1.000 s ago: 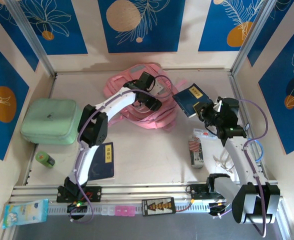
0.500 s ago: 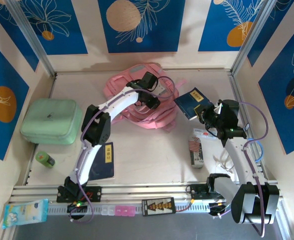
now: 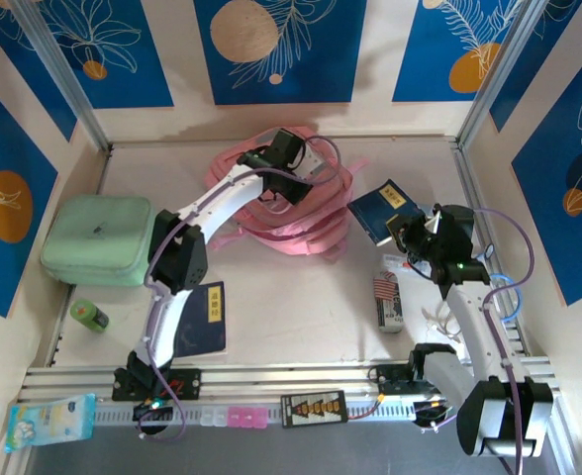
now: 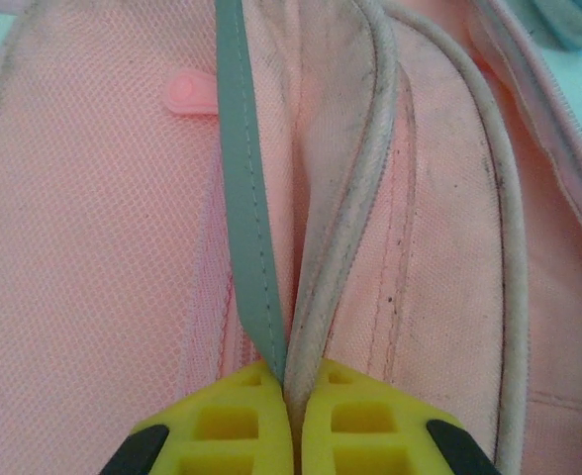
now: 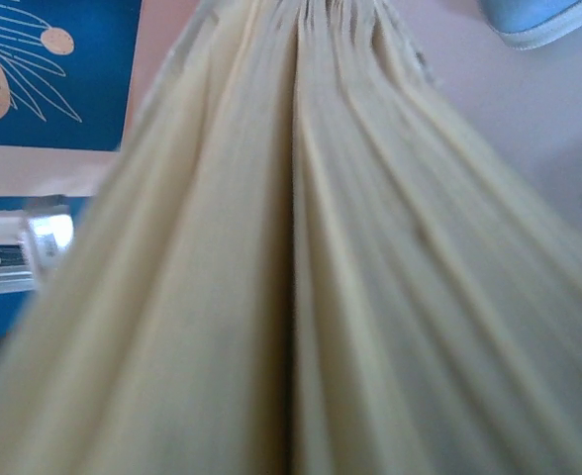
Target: Pack books, pencil case, and school supplies into a backpack
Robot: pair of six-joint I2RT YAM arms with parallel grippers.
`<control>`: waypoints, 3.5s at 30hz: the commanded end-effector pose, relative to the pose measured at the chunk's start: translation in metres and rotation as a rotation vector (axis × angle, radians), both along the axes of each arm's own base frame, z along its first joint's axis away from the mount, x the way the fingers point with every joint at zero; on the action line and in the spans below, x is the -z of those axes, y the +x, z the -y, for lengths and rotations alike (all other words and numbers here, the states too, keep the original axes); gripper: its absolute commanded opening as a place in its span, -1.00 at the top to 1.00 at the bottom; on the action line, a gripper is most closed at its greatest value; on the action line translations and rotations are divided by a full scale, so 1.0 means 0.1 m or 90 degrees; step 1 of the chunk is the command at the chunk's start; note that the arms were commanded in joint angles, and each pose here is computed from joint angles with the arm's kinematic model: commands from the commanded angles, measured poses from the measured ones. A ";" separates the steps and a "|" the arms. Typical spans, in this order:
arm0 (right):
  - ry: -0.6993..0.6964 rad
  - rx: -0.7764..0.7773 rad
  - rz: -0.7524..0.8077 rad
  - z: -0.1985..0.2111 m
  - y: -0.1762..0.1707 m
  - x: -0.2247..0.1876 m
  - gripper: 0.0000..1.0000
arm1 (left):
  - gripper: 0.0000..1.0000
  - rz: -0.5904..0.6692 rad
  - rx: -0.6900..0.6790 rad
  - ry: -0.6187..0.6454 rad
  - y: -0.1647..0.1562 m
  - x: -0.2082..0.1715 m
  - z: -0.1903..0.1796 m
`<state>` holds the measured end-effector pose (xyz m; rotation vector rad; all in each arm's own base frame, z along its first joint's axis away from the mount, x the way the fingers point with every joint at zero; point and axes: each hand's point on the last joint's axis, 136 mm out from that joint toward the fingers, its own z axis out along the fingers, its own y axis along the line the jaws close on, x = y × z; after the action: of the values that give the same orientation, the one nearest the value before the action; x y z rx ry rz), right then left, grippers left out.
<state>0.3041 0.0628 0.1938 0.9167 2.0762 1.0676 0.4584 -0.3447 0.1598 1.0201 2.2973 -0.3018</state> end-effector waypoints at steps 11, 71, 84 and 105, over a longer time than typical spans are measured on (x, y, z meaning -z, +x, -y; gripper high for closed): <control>-0.008 -0.064 0.040 -0.18 -0.11 -0.11 1.00 | 1.00 0.200 -0.081 -0.189 0.05 -1.62 -0.09; -0.161 -0.007 -0.172 -0.39 0.20 0.56 -0.76 | -0.17 -0.038 -0.282 -0.277 0.18 -0.48 -0.86; -0.273 -0.117 -0.049 -0.67 0.25 0.07 -0.88 | -0.88 -0.191 -0.557 -0.153 -1.51 0.50 -2.27; -0.285 -0.178 -0.088 -1.16 0.51 0.24 -0.84 | -0.81 -0.410 -0.602 -0.252 -2.65 1.27 -1.76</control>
<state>0.3531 0.1786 0.1645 0.4959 2.4871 0.6461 0.1880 -0.1486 0.0362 -0.4230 2.8217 -0.5738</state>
